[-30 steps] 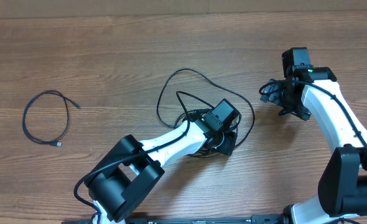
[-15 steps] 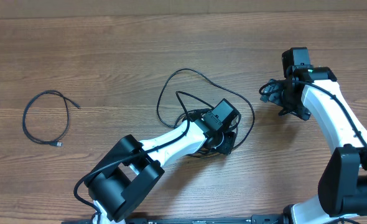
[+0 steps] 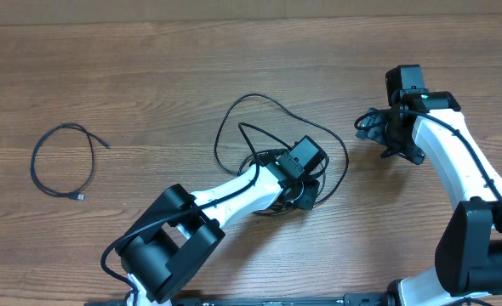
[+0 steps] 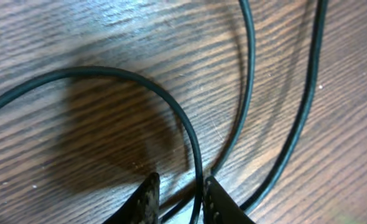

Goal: Untangle cables

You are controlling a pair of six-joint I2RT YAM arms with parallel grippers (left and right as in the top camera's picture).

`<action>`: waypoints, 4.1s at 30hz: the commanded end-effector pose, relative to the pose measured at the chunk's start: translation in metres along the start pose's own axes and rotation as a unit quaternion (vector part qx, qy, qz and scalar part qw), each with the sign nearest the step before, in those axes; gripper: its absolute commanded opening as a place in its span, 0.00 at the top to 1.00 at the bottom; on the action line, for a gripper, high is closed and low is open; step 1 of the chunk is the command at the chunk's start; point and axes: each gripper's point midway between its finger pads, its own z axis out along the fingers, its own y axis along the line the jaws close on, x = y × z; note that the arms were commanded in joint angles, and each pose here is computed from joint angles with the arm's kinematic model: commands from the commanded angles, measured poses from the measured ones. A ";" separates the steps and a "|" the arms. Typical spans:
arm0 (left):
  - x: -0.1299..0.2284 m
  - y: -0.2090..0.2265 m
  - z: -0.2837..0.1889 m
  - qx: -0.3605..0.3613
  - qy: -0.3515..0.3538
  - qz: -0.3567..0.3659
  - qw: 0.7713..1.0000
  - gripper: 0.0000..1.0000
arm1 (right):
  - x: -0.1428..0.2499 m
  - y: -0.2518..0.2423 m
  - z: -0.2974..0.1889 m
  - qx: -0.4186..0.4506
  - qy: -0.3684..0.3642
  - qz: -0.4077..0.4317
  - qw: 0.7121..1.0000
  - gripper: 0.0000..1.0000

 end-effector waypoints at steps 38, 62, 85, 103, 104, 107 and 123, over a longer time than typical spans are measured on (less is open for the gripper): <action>0.013 0.002 0.002 -0.006 0.029 -0.004 1.000 0.58 | 0.001 -0.002 0.003 0.008 0.000 -0.002 1.000 0.00; -0.049 0.015 -0.081 -0.037 -0.062 0.025 0.997 0.96 | 0.001 -0.002 0.003 0.008 0.000 -0.002 1.000 0.00; -0.062 0.035 -0.435 -0.078 -0.499 0.016 0.863 0.96 | 0.001 -0.002 0.003 0.008 0.000 -0.002 1.000 0.00; -0.023 0.089 -0.473 -0.195 -0.525 -0.048 0.827 0.96 | 0.001 -0.002 0.003 0.008 0.000 -0.002 1.000 0.00; -0.024 0.092 -0.468 -0.207 -0.517 -0.049 0.829 0.96 | 0.001 -0.002 0.003 0.008 0.000 -0.002 1.000 0.00; -0.026 0.105 -0.452 -0.257 -0.483 -0.051 0.836 0.96 | 0.001 -0.002 0.003 0.008 0.000 -0.002 1.000 0.00; -0.040 0.163 -0.304 -0.426 -0.235 -0.096 0.869 0.96 | 0.001 -0.002 0.003 0.008 0.000 -0.002 1.000 0.00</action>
